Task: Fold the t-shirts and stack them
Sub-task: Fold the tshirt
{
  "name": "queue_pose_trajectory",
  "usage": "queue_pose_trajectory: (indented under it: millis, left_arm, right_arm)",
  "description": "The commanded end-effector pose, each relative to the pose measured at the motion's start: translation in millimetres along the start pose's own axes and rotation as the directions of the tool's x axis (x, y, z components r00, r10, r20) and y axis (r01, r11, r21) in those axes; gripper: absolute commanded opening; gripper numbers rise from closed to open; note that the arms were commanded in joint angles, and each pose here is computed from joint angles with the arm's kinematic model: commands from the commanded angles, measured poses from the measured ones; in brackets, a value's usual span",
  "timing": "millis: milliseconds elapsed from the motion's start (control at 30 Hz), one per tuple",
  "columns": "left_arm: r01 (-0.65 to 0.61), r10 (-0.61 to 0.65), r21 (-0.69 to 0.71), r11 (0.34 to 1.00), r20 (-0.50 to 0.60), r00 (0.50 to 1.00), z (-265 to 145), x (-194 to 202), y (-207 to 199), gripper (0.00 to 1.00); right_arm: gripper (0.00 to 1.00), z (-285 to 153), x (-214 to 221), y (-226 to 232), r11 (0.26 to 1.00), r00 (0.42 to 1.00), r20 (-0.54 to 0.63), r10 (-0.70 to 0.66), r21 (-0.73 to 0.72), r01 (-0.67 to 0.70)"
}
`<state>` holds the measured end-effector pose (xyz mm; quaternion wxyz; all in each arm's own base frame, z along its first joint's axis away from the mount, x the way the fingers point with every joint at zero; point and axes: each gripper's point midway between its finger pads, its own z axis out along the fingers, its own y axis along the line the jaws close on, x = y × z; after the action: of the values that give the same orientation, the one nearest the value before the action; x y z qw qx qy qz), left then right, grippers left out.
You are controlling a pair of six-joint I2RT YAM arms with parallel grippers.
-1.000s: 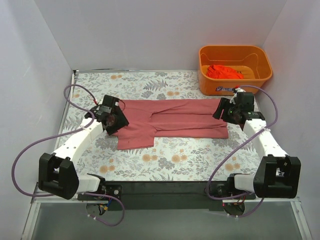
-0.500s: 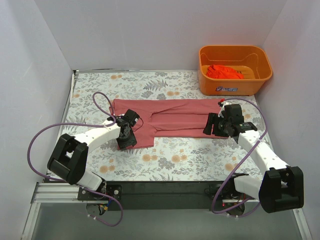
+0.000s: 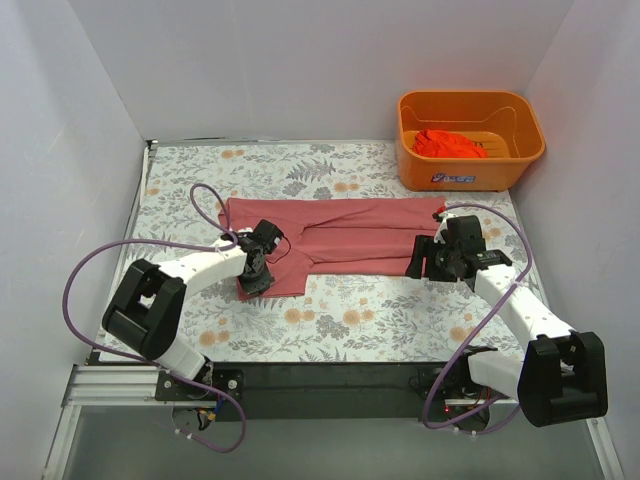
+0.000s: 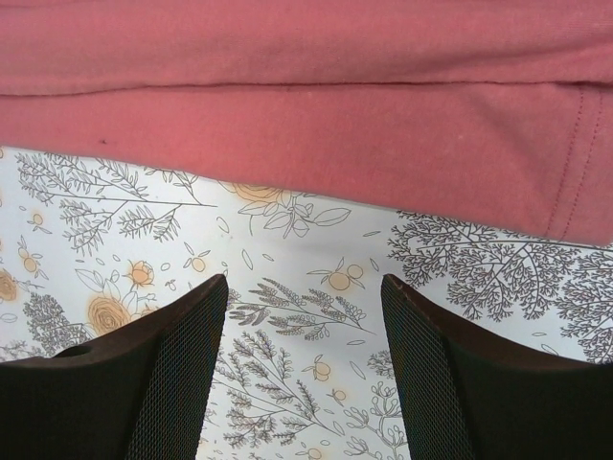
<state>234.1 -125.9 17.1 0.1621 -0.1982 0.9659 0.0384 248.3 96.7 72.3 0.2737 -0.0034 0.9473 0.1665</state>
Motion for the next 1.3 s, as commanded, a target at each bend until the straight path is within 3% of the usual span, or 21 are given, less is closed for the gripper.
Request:
queue_pose_trajectory:
  millis: [0, 133, 400, 733, 1100, 1267]
  left_arm:
    - [0.012, -0.013, 0.009, 1.000, 0.048, 0.999, -3, -9, -2, 0.00]
    - [-0.006, 0.007, -0.006, 1.000, 0.103, 0.995, -19, -28, -4, 0.00]
    - [-0.035, 0.026, 0.037, 0.999, 0.234, 0.972, -48, -106, -53, 0.00]
    - [-0.032, 0.018, 0.041, 0.999, 0.304, 0.953, -37, -194, -88, 0.00]
    - [-0.047, 0.009, 0.087, 0.995, 0.395, 0.919, -21, -245, -116, 0.00]
    - [-0.044, 0.013, 0.068, 0.997, 0.397, 0.918, -7, -247, -117, 0.13]
  right_arm:
    - [0.72, 1, -5, 6, 0.999, 0.999, 0.018, -0.028, -0.029, 0.028]
    - [0.72, 0, -9, 6, 0.999, 0.999, 0.027, -0.037, -0.030, 0.038]
    - [0.71, -2, -11, 6, 0.998, 0.998, 0.034, -0.052, -0.029, 0.053]
    - [0.69, -2, -16, 11, 0.992, 0.993, 0.051, -0.111, -0.060, 0.114]
    - [0.63, 14, -24, 28, 0.979, 0.988, 0.048, -0.145, -0.136, 0.150]
    - [0.62, 23, -38, 21, 0.986, 0.988, 0.066, -0.138, -0.083, 0.144]
